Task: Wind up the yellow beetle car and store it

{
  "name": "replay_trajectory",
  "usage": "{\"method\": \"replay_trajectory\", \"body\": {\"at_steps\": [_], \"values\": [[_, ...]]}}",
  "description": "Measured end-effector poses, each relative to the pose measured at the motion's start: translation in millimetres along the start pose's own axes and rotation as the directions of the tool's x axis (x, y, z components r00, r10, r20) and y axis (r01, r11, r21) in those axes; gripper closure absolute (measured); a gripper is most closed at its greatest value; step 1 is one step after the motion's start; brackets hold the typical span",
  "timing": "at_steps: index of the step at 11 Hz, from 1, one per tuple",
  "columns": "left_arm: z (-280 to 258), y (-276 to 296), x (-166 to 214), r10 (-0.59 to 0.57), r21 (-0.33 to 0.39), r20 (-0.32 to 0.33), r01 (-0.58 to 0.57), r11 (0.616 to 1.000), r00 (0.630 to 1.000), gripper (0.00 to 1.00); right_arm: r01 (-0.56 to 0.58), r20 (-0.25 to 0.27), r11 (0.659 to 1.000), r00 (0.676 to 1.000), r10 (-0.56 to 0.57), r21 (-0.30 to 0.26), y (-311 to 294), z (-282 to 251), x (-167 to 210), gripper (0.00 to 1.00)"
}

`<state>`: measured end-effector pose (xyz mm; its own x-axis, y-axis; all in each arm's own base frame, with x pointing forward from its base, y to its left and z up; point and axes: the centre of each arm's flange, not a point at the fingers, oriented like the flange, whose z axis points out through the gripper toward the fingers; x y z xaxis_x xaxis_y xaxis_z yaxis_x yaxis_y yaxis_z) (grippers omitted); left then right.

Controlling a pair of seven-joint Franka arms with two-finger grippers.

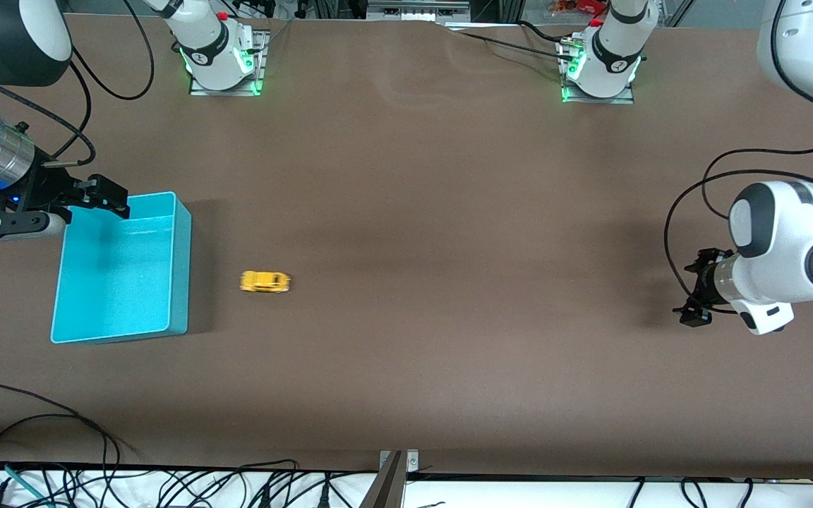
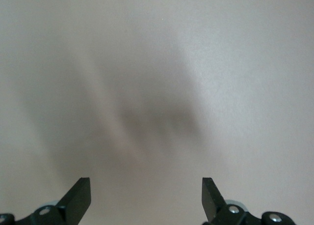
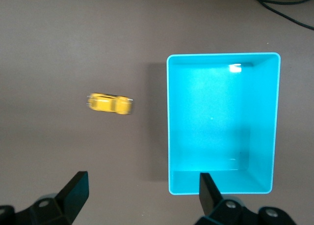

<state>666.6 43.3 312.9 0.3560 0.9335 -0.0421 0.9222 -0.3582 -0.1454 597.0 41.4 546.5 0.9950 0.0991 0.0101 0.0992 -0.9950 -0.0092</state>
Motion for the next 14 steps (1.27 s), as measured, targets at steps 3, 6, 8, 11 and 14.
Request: {"method": "replay_trajectory", "body": {"at_steps": [3,6,8,11,14], "values": [[-41,-7,-7,0.190,0.020,0.016,-0.190,0.982,0.982,0.00,0.000,0.000,1.000,1.000,0.000,0.000,0,0,0,0.00],[-74,-11,-14,0.395,0.015,0.056,-0.396,0.918,0.917,0.00,0.000,0.000,1.000,1.000,0.000,0.000,0,0,0,0.00],[-105,-20,-17,0.549,0.016,0.078,-0.552,0.834,0.832,0.00,0.001,0.000,1.000,1.000,-0.001,0.000,0,0,0,0.00],[-157,-37,-36,0.687,-0.010,0.066,-0.688,0.725,0.723,0.00,0.008,-0.004,1.000,1.000,-0.008,0.000,-5,-2,0,0.00],[-188,-43,-75,0.787,-0.024,0.059,-0.787,0.616,0.614,0.00,0.000,-0.004,1.000,1.000,0.000,0.000,0,-2,0,0.00]]}}
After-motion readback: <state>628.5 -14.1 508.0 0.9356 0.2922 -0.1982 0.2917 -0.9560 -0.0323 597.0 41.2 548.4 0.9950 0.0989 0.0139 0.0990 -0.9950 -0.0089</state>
